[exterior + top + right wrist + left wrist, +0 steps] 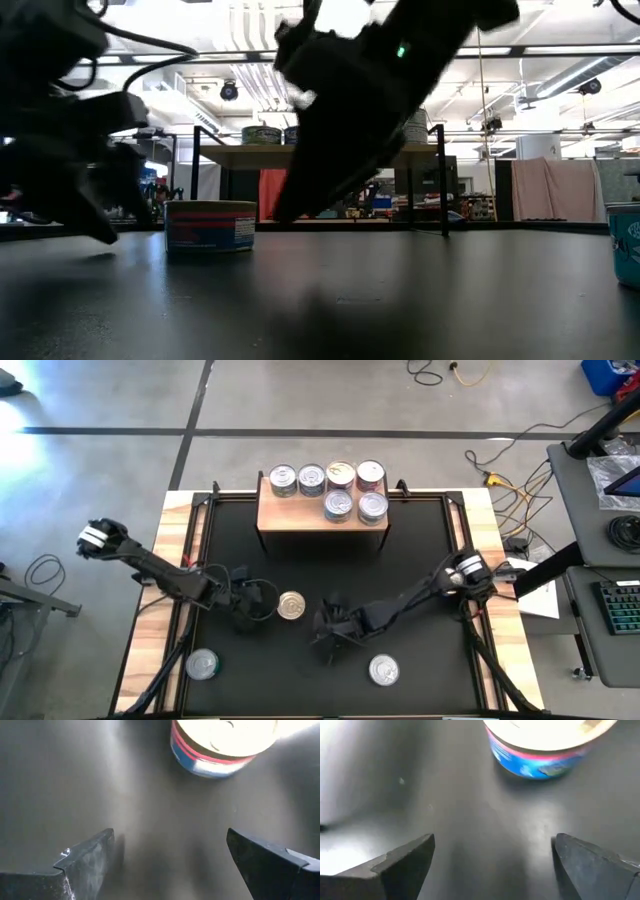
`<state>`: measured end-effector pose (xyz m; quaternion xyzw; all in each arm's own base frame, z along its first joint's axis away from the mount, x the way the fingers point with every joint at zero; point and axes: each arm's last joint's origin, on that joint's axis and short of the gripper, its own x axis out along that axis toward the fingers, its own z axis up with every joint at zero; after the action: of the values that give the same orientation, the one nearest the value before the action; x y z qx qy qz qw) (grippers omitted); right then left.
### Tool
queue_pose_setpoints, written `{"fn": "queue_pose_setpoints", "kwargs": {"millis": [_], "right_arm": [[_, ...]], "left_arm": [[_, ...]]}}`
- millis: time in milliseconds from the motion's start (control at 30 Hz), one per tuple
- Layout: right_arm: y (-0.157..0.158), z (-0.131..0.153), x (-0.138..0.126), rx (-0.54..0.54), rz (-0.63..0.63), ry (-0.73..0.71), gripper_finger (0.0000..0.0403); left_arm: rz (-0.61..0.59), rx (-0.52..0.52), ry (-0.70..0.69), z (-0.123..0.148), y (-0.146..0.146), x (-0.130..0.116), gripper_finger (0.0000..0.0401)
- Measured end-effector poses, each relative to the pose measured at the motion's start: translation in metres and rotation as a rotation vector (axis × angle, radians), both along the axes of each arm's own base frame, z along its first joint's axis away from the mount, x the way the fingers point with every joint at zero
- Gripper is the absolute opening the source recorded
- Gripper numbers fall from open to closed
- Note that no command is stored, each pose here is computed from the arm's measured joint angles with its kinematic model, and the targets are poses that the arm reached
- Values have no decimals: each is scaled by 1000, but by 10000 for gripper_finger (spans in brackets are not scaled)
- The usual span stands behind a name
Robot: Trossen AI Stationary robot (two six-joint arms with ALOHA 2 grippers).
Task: Stack canned seafood by type on shelf
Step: Put the blue-pink tuna can on the shelf
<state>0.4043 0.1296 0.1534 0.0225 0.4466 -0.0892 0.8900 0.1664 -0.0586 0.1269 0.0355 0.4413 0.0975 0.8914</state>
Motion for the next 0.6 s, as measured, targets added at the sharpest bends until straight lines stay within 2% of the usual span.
{"fn": "queue_pose_setpoints", "kwargs": {"millis": [67,167,300,400,600], "right_arm": [[4,-12,5,-8,-52,-64,380],[1,-20,14,-6,-190,-156,380],[-2,-35,21,-19,-314,-234,380],[1,-58,26,-18,-332,-258,380],[22,-75,40,-80,-361,-321,380]], "left_arm": [[-10,45,-8,0,6,4,400],[-50,183,-10,-1,15,12,396],[-207,350,57,-9,23,25,384],[-207,316,57,-16,29,35,373],[-97,280,52,-18,34,56,342]]}}
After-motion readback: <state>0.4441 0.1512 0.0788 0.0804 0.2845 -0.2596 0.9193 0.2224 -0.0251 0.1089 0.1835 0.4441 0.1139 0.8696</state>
